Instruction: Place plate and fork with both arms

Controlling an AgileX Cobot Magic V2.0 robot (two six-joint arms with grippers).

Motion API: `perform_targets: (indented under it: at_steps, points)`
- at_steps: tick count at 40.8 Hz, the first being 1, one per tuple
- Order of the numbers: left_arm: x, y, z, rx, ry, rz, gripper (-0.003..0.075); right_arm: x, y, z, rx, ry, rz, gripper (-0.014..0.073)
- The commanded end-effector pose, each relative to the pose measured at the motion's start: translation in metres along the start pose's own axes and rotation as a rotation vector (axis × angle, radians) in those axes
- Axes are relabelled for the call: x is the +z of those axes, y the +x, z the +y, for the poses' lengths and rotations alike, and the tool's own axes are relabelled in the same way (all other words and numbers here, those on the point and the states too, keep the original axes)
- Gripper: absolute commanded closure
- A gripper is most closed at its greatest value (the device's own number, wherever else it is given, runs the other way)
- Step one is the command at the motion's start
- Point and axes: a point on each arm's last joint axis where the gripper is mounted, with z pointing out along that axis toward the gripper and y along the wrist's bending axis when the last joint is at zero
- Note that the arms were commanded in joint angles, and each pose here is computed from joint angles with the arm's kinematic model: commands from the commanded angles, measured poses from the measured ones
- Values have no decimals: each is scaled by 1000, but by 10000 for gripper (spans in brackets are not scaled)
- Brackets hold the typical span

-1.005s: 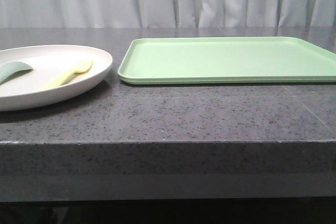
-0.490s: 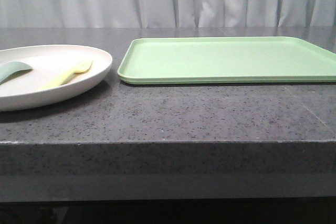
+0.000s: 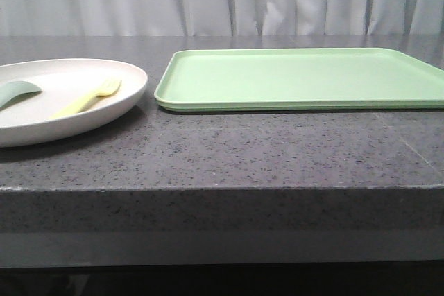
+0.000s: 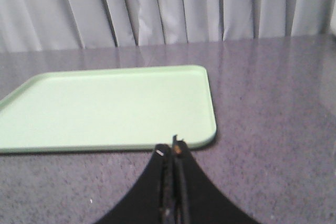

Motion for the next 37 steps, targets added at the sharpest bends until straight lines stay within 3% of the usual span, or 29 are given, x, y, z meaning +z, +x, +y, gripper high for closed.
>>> perform_targets:
  at_steps: [1, 7, 13, 26, 29, 33, 35, 37]
  points:
    - [11, -33, -3, -3, 3, -23, 738, 0, -39, 5, 3, -8, -80, 662]
    - [38, -56, -5, -2, -2, 111, 738, 17, -71, 9, 4, -3, -34, 662]
    - [66, -61, -6, -2, -9, 248, 738, 46, -81, 9, -22, 10, 63, 661]
    - [84, -57, -5, -2, -13, 286, 713, 66, -81, 8, -26, 20, 114, 636]
    - [85, -57, -5, -2, -13, 283, 619, 66, -81, 8, -26, 20, 111, 523]
    - [85, -57, -5, -2, -13, 283, 359, 66, -81, 8, -26, 20, 111, 297]
    - [85, -57, -5, -2, -13, 283, 250, 66, -81, 8, -26, 20, 113, 146]
    - [85, -57, -5, -2, -13, 283, 156, 66, -81, 8, -26, 20, 112, 55]
